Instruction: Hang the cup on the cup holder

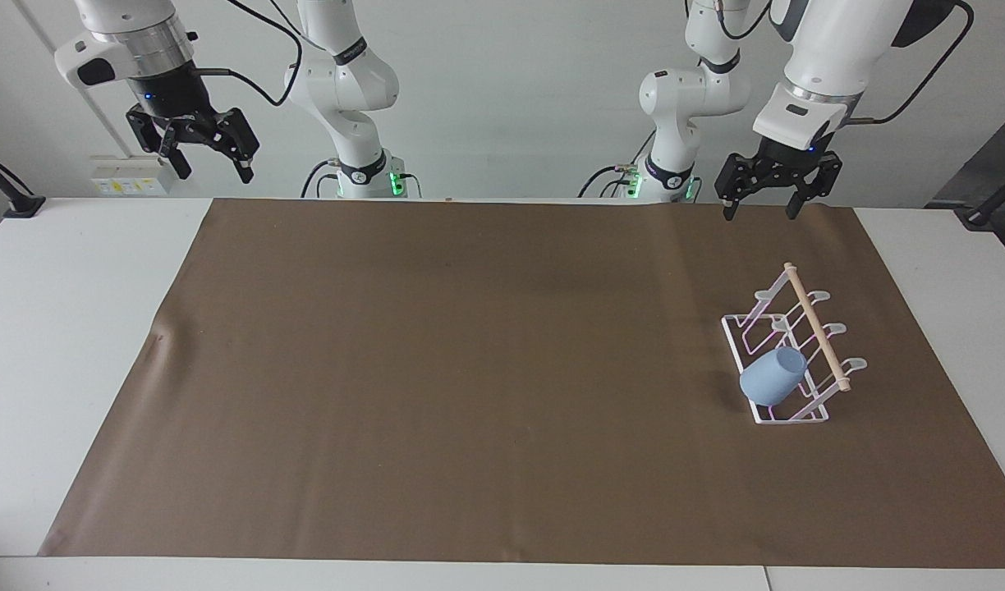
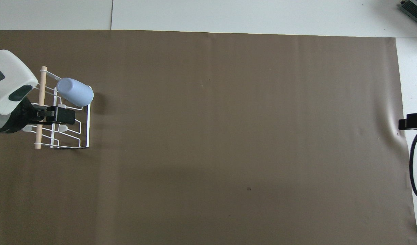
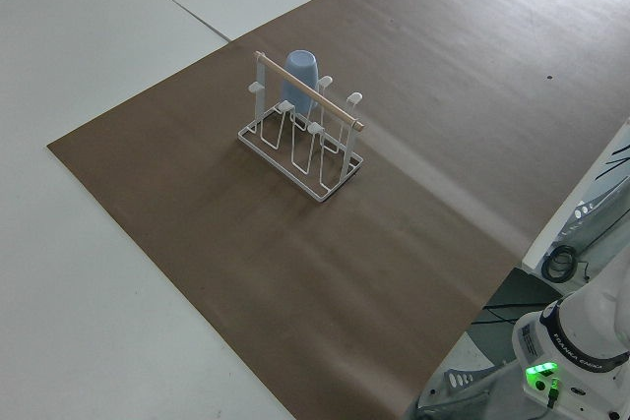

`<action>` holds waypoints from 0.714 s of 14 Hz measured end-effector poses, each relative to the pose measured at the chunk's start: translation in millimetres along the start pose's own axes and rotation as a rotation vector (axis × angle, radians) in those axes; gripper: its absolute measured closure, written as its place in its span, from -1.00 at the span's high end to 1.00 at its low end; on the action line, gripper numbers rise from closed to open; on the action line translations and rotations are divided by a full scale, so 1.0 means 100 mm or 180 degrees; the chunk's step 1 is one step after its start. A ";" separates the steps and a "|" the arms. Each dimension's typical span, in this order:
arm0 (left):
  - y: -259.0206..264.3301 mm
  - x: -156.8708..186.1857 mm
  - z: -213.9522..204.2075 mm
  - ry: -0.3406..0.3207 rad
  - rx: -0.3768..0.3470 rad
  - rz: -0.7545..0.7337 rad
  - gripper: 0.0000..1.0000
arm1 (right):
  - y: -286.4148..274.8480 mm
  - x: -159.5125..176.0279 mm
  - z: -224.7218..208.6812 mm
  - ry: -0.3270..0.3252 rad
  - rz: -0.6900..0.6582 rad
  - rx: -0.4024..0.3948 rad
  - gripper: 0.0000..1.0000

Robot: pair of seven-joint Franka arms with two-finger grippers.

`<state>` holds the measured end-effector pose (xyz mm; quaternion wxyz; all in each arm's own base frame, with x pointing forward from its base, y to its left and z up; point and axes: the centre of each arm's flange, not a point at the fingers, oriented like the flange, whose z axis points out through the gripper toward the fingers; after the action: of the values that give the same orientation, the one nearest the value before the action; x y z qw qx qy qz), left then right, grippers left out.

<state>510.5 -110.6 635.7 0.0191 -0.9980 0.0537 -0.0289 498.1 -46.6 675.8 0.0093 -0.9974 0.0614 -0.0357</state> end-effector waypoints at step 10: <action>-0.39 0.04 0.08 -0.0221 -0.0132 0.0236 1.00 | -0.02 0.27 0.30 -0.0158 0.0035 -0.0030 1.00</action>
<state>519.5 -72.4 629.7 0.0013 -0.9959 0.0906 0.0075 527.6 -47.4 648.2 0.0063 -0.9977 0.0669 -0.0106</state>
